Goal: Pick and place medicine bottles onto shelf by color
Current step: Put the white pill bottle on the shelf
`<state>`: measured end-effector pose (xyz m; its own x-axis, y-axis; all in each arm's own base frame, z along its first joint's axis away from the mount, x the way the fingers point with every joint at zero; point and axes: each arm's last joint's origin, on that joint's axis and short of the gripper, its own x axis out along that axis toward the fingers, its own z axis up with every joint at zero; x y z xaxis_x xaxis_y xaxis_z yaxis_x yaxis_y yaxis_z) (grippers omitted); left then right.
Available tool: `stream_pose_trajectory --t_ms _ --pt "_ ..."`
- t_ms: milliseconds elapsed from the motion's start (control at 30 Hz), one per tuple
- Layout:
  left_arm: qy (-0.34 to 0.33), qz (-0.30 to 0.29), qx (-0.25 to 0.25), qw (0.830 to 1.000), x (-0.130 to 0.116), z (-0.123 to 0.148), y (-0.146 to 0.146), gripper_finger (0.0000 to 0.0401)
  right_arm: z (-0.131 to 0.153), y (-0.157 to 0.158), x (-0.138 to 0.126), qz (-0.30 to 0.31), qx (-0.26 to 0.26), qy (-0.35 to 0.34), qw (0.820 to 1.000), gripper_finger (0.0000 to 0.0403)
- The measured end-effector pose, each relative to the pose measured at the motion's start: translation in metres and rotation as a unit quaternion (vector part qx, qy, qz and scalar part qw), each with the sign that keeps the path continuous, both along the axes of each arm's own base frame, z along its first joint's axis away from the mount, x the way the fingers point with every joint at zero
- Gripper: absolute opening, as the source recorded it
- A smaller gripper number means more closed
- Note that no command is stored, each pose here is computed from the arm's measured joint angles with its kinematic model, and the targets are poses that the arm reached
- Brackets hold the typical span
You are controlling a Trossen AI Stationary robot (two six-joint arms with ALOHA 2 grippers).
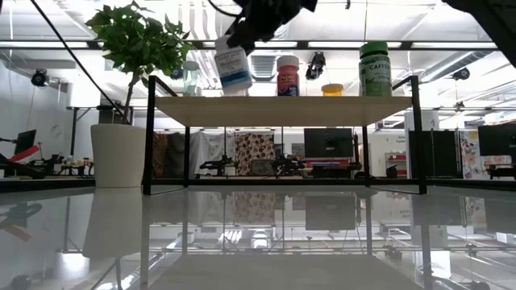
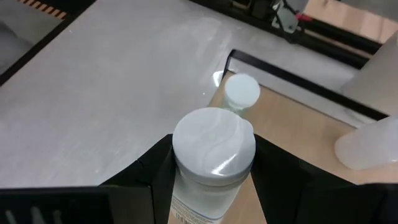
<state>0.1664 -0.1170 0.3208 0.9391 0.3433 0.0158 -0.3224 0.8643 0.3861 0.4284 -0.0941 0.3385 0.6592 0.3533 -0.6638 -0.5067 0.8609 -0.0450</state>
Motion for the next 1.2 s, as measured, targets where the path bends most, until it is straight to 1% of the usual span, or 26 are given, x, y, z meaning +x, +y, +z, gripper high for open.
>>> stream_pose_trajectory --t_ms 167,400,667,867,1033,1200 --pt "0.000 0.000 0.000 1.000 0.000 0.000 0.000 0.0329 -0.011 -0.001 0.005 -0.002 0.003 0.017 1.000 0.0166" --pt "0.000 0.000 0.000 1.000 0.000 0.000 0.000 0.0329 -0.012 -0.001 0.004 0.001 0.001 0.022 1.000 0.0169" --pt "0.000 0.000 0.000 1.000 0.000 0.000 0.000 0.0329 -0.013 -0.001 0.003 -0.001 -0.009 0.029 1.000 0.0217" --pt "0.000 0.000 0.000 1.000 0.000 0.000 0.000 0.0329 -0.014 -0.002 0.002 -0.011 -0.022 0.038 0.999 0.0237" --pt "0.000 0.000 0.000 1.000 0.000 0.000 0.000 0.0329 -0.007 -0.002 -0.003 -0.024 -0.033 0.036 0.999 0.0241" --pt "0.000 0.000 0.000 1.000 0.000 0.000 0.000 0.0329 0.012 0.002 -0.009 -0.048 -0.025 0.035 0.998 0.0232"
